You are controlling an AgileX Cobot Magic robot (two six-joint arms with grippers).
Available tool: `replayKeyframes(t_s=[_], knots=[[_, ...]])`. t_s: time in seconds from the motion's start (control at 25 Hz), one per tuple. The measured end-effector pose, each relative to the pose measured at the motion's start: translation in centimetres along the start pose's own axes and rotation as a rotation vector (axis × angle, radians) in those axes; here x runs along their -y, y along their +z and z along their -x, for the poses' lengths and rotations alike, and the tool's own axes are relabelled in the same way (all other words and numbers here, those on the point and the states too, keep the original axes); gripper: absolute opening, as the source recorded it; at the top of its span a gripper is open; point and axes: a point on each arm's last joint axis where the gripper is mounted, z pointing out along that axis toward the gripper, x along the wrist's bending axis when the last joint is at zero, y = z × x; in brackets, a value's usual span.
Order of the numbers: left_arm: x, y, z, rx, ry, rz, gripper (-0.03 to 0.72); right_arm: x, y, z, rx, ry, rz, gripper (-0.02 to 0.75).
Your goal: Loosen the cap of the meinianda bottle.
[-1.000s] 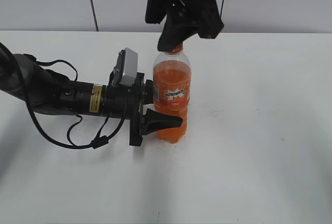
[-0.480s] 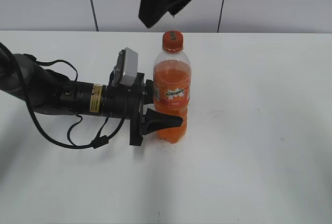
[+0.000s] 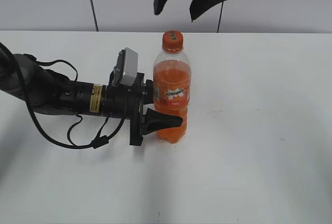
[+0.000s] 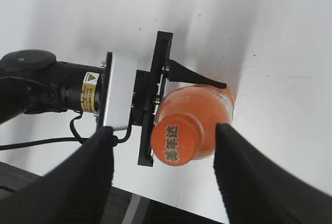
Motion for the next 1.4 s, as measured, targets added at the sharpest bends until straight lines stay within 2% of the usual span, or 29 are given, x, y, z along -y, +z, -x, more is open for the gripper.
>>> replayKeyframes(t_s=[0.32,1.24,1.4], knots=[[0.0,0.0,0.0,-0.001,0.0,0.0,0.395,0.0,0.3,0.0,-0.003,0.087,-0.009,0.484],[0.0,0.0,0.0,-0.002,-0.004,0.001,0.395,0.5,4.3,0.7,0.047,0.107,-0.107,0.488],[0.0,0.0,0.0,-0.002,-0.004,0.001,0.395,0.5,4.3,0.7,0.047,0.107,-0.107,0.44]])
